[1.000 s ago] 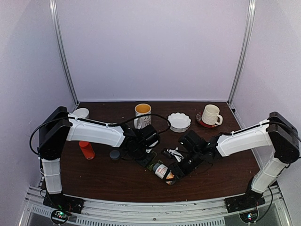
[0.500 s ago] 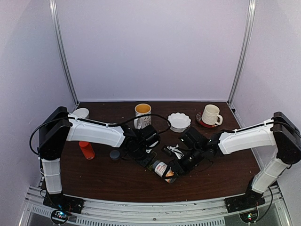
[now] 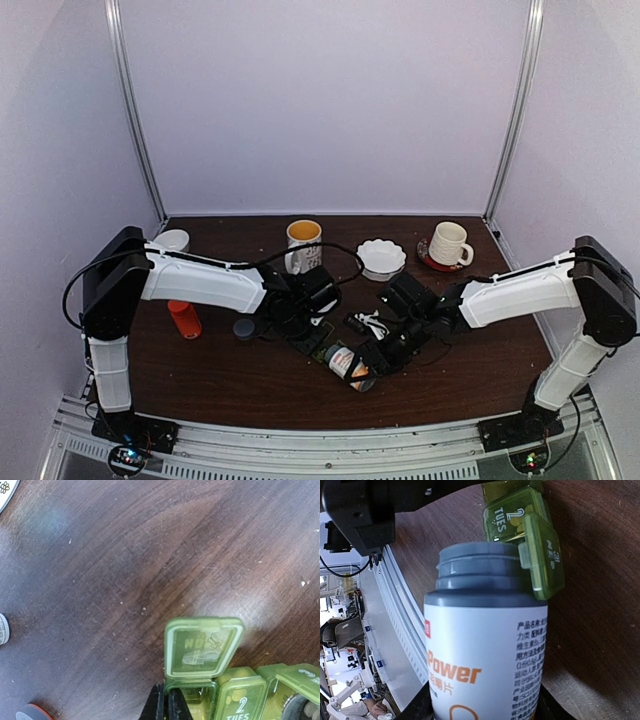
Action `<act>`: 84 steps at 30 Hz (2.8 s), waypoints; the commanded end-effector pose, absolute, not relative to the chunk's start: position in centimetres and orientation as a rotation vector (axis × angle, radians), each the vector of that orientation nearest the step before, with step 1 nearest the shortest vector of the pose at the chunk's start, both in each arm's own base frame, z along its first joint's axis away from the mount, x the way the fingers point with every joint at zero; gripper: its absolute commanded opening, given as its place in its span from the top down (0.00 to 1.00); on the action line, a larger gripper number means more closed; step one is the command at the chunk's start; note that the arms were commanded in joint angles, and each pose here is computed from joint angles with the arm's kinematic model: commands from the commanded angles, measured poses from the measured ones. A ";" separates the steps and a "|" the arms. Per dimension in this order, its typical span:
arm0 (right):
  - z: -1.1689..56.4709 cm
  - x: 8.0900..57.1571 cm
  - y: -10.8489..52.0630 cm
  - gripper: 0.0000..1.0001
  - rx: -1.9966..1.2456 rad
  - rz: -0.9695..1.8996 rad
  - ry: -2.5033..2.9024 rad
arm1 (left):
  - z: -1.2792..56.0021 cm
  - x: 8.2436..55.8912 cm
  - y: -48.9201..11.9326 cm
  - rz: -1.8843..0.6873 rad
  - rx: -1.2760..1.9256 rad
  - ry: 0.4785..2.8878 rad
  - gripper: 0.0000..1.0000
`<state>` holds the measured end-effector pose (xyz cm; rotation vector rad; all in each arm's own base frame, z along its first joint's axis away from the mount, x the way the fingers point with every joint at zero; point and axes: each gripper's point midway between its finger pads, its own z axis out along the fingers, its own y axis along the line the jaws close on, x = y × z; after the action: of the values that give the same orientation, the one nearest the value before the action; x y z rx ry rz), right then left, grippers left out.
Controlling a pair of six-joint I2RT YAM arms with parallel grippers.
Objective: Sort the pills into containers
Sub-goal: Pour the pill into the compartment of the pill container.
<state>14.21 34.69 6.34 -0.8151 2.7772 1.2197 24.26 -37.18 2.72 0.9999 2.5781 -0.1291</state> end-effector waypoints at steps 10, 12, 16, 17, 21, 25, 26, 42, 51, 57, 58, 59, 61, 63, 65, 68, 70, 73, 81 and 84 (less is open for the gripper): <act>8.3 14.5 35.4 1.00 -0.821 1.291 2.733 | 4.0 24.7 -38.0 -0.141 1.003 2.541 1.00; 6.6 14.4 35.0 1.00 -0.808 1.256 2.784 | 4.0 24.7 -38.0 -0.143 1.002 2.540 1.00; 5.2 14.2 34.8 1.00 -0.779 1.247 2.834 | 4.0 24.6 -38.1 -0.143 1.007 2.539 1.00; 5.4 14.2 34.8 1.00 -0.776 1.247 2.831 | 4.0 24.5 -38.0 -0.141 1.008 2.540 1.00; 7.3 14.5 35.1 1.00 -0.790 1.255 2.792 | 3.9 24.5 -37.9 -0.137 1.008 2.542 1.00; 8.6 14.7 35.2 1.00 -0.795 1.266 2.762 | 4.0 24.6 -38.0 -0.140 1.006 2.540 1.00; 8.6 14.6 35.2 1.00 -0.796 1.266 2.761 | 4.0 24.6 -38.0 -0.139 1.007 2.539 1.00; 8.5 14.9 35.0 1.00 -0.784 1.243 2.772 | 3.8 24.5 -37.9 -0.133 1.009 2.544 1.00; 5.8 14.5 34.7 1.00 -0.762 1.233 2.831 | 3.8 24.5 -38.0 -0.135 1.014 2.542 1.00; 6.2 14.8 34.7 1.00 -0.767 1.214 2.825 | 3.7 24.4 -38.0 -0.133 1.014 2.545 1.00; 6.6 14.9 34.8 1.00 -0.770 1.212 2.818 | 3.8 24.4 -38.0 -0.135 1.014 2.543 1.00; 7.0 14.9 34.8 1.00 -0.774 1.208 2.812 | 3.8 24.4 -38.0 -0.134 1.014 2.544 1.00; 7.7 15.0 34.8 1.00 -0.779 1.214 2.801 | 3.7 24.4 -38.0 -0.134 1.013 2.544 1.00; 8.5 15.0 35.0 1.00 -0.777 1.234 2.780 | 3.8 24.5 -38.0 -0.135 1.012 2.543 1.00; 9.3 15.0 35.2 1.00 -0.781 1.262 2.751 | 3.8 24.4 -38.0 -0.135 1.013 2.543 1.00; 8.1 14.9 35.0 1.00 -0.778 1.252 2.771 | 3.8 24.4 -38.1 -0.135 1.017 2.542 1.00; 6.0 14.5 34.7 1.00 -0.768 1.238 2.830 | 3.8 24.4 -38.1 -0.135 1.018 2.541 1.00; 4.5 14.3 34.7 1.00 -0.745 1.245 2.862 | 3.7 24.4 -38.0 -0.133 1.018 2.542 1.00; 7.0 14.8 34.9 1.00 -0.778 1.233 2.814 | 3.7 24.4 -38.1 -0.134 1.019 2.541 1.00; 8.7 14.9 35.2 1.00 -0.782 1.264 2.769 | 3.7 24.4 -38.1 -0.133 1.018 2.542 1.00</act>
<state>14.08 34.89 5.92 -0.7857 2.8424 1.2548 24.13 -36.95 2.80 1.0164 2.5736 -0.0970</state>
